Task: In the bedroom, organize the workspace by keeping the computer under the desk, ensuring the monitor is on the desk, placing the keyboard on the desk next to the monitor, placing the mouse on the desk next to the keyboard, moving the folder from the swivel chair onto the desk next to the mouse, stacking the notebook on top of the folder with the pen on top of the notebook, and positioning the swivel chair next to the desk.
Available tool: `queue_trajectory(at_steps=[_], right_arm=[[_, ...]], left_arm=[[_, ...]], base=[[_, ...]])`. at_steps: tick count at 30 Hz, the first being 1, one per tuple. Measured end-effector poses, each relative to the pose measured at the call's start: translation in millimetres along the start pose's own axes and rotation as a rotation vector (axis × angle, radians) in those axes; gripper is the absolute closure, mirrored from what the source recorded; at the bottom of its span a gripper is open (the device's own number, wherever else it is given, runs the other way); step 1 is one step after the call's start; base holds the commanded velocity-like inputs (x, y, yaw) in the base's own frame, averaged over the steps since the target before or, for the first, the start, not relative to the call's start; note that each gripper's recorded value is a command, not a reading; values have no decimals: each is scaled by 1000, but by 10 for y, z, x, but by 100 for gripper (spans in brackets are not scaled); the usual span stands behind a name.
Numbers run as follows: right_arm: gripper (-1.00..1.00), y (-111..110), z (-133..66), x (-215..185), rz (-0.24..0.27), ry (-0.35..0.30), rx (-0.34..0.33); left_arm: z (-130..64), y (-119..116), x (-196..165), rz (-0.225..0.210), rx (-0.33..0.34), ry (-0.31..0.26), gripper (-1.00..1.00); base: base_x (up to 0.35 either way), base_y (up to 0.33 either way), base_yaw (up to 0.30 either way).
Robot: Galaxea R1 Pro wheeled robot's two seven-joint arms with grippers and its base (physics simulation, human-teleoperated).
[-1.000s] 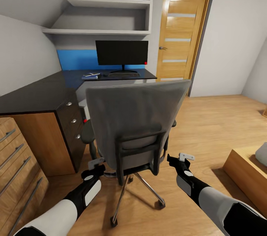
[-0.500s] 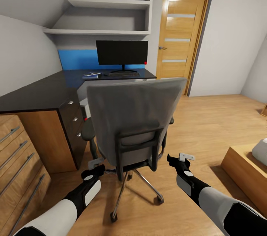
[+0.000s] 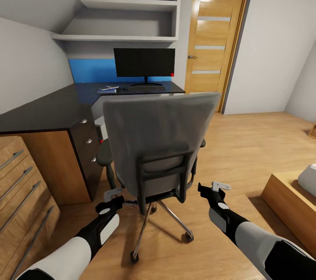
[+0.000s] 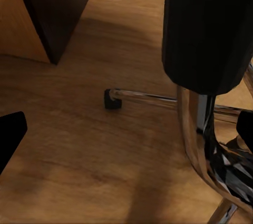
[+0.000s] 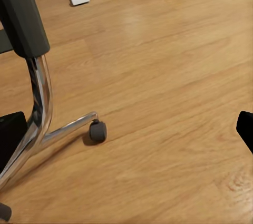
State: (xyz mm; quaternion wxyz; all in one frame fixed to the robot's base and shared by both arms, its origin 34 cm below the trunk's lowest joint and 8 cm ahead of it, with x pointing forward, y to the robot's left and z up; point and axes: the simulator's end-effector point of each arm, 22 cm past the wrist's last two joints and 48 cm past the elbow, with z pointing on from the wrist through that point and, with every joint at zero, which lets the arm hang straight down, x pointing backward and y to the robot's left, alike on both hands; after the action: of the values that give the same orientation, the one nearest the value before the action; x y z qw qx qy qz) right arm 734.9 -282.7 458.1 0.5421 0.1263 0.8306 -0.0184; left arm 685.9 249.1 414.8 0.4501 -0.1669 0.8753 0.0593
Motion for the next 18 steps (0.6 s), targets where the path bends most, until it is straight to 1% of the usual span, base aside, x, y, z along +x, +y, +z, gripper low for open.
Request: queue_trajectory(at_steps=[5, 16, 18], right_arm=[[-100, 13, 0, 5, -1, 1, -2], [-100, 65, -6, 5, -4, -2, -11], [-100, 93, -10, 4, -3, -3, -15]], left_arm=[[3, 7, 9, 0, -2, 2, -100], [1, -4, 16, 1, 0, 4, -100], [0, -4, 16, 1, 0, 4, -100]], base=[[-197, -59, 0], [-293, -117, 0], [-197, -87, 0]])
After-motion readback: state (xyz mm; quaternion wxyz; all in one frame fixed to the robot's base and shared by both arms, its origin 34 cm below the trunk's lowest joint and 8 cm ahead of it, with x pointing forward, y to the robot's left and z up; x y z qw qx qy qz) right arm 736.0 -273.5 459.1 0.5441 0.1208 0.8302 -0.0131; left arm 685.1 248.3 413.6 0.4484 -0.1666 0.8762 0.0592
